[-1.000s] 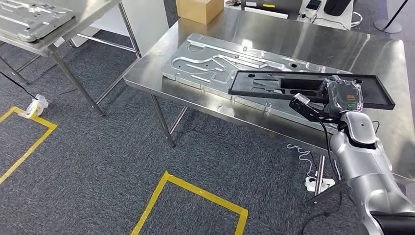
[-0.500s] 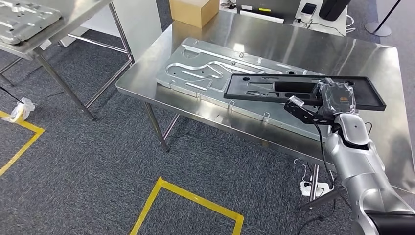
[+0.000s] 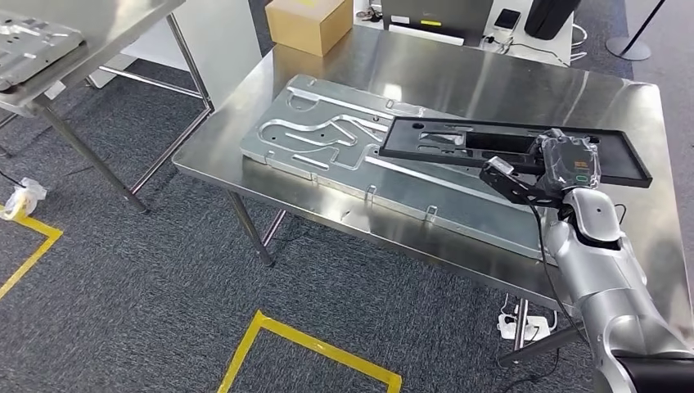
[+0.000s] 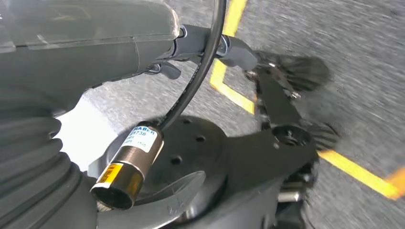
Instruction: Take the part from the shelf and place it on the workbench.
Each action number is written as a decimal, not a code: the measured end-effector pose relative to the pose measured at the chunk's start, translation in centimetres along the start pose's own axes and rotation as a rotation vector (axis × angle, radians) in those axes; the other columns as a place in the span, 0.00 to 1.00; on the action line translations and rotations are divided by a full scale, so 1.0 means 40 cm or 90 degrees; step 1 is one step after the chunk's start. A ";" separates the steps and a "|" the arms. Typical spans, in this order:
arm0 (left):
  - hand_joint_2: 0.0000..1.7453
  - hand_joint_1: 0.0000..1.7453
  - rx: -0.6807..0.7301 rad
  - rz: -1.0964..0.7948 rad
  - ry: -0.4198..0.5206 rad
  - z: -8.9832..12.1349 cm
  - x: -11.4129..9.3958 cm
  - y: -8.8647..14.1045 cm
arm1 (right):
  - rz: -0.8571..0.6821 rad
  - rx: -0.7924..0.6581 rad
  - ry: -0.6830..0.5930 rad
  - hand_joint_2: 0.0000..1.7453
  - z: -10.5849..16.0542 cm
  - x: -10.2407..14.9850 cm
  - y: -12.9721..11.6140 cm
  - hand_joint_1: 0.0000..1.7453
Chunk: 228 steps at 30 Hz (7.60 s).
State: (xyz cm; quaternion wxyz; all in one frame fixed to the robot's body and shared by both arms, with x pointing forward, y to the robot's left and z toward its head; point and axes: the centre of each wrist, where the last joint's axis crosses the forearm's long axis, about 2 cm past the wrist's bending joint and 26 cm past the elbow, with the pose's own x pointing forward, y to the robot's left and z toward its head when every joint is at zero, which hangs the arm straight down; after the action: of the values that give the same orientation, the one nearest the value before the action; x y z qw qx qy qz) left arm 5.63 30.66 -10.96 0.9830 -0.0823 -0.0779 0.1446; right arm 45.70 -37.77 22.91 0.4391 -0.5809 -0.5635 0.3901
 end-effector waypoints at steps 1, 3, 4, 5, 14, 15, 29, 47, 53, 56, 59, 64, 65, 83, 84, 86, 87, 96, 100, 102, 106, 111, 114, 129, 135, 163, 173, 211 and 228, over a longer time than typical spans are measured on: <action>1.00 0.00 0.000 -0.001 -0.001 0.000 0.004 -0.002 | -0.004 -0.001 0.001 1.00 -0.003 0.007 -0.001 1.00; 1.00 0.00 0.001 -0.003 0.000 -0.001 0.009 -0.004 | -0.014 0.001 0.003 1.00 -0.005 0.023 0.001 1.00; 1.00 0.00 0.002 -0.004 0.001 -0.001 0.010 -0.004 | -0.019 0.004 0.003 1.00 -0.004 0.031 0.005 1.00; 1.00 0.00 0.002 -0.004 0.002 -0.001 0.010 -0.005 | -0.024 0.009 0.002 1.00 -0.001 0.038 0.011 1.00; 1.00 0.00 0.003 -0.004 0.004 -0.001 0.009 -0.007 | -0.038 0.030 0.009 1.00 0.014 0.055 0.042 1.00; 1.00 0.00 0.002 -0.004 0.004 -0.001 0.010 -0.008 | -0.039 0.031 0.010 1.00 0.013 0.055 0.042 1.00; 0.00 0.00 -0.011 -0.005 0.000 -0.004 0.012 -0.027 | -0.057 0.100 0.008 0.00 0.073 0.103 0.122 0.00; 0.00 0.00 -0.017 -0.004 -0.010 -0.005 0.006 -0.029 | -0.149 0.054 -0.103 0.00 0.066 0.213 0.088 0.00; 0.00 0.00 -0.019 -0.002 -0.007 -0.004 -0.011 -0.024 | -0.205 -0.014 -0.187 0.00 0.083 0.307 0.006 0.00; 0.00 0.00 -0.018 -0.001 0.000 -0.003 -0.018 -0.021 | -0.220 -0.049 -0.237 0.00 0.105 0.354 -0.031 0.00; 0.00 0.00 -0.018 -0.001 0.007 -0.004 -0.019 -0.023 | -0.226 -0.072 -0.280 0.00 0.128 0.395 -0.054 0.00; 0.00 0.00 -0.019 0.000 0.019 -0.004 -0.024 -0.025 | -0.235 -0.059 -0.318 0.00 0.163 0.430 -0.051 0.00; 0.00 0.00 -0.018 0.000 0.021 -0.004 -0.026 -0.024 | -0.236 -0.052 -0.322 0.00 0.170 0.433 -0.045 0.00; 0.00 0.00 -0.012 0.001 0.038 -0.004 -0.037 -0.026 | -0.254 -0.002 -0.402 0.00 0.229 0.536 -0.028 0.00; 0.00 0.00 -0.012 0.001 0.037 -0.004 -0.036 -0.027 | -0.255 0.001 -0.406 0.00 0.232 0.543 -0.027 0.00; 0.00 0.00 -0.012 0.000 0.036 -0.004 -0.033 -0.028 | -0.257 0.007 -0.413 0.00 0.236 0.554 -0.025 0.00; 0.00 0.00 -0.012 0.000 0.036 -0.004 -0.032 -0.028 | -0.259 0.010 -0.416 0.00 0.238 0.558 -0.023 0.00; 0.00 0.00 -0.015 0.001 0.038 -0.005 -0.033 -0.031 | -0.251 0.042 -0.422 1.00 0.245 0.556 0.001 0.00; 0.00 0.00 -0.018 0.000 0.039 -0.006 -0.031 -0.036 | -0.249 0.044 -0.427 1.00 0.238 0.553 0.001 0.00; 0.00 0.00 -0.020 0.000 0.038 -0.006 -0.026 -0.041 | -0.246 0.041 -0.428 1.00 0.231 0.549 -0.003 0.00; 0.00 0.00 -0.015 0.000 0.043 -0.005 -0.029 -0.032 | -0.240 0.047 -0.429 1.00 0.228 0.546 0.001 0.00; 0.00 0.00 -0.013 0.000 0.048 -0.004 -0.027 -0.028 | -0.223 0.050 -0.441 0.00 0.235 0.550 0.010 0.00; 0.00 0.00 -0.012 -0.001 0.049 -0.004 -0.024 -0.024 | -0.216 0.050 -0.444 0.00 0.239 0.553 0.016 0.00; 0.00 0.00 -0.008 -0.001 0.048 -0.003 -0.027 -0.018 | -0.191 0.067 -0.434 0.00 0.243 0.504 0.050 0.00; 0.00 0.00 -0.012 -0.001 0.047 -0.004 -0.029 -0.025 | -0.189 0.059 -0.436 0.25 0.233 0.504 0.041 0.00; 0.00 0.00 -0.022 -0.010 0.049 -0.007 -0.020 -0.044 | -0.160 0.067 -0.446 1.00 0.191 0.442 0.027 0.00; 0.00 0.00 -0.009 -0.002 0.040 -0.007 -0.021 -0.041 | -0.162 0.075 -0.450 1.00 0.194 0.431 0.034 0.00; 0.00 0.00 0.007 0.004 0.052 -0.005 -0.014 -0.028 | -0.166 0.118 -0.423 0.00 0.201 0.395 0.065 0.00; 0.00 0.00 0.009 0.004 0.051 -0.005 -0.013 -0.026 | -0.164 0.116 -0.415 0.00 0.190 0.389 0.061 0.00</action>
State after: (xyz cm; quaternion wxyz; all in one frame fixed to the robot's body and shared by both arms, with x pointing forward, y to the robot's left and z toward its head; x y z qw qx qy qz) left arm 5.45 29.50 -11.01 0.9854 -0.0814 -0.0373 0.1451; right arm 40.19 -21.67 18.90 0.3319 -0.3090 -0.7052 0.5451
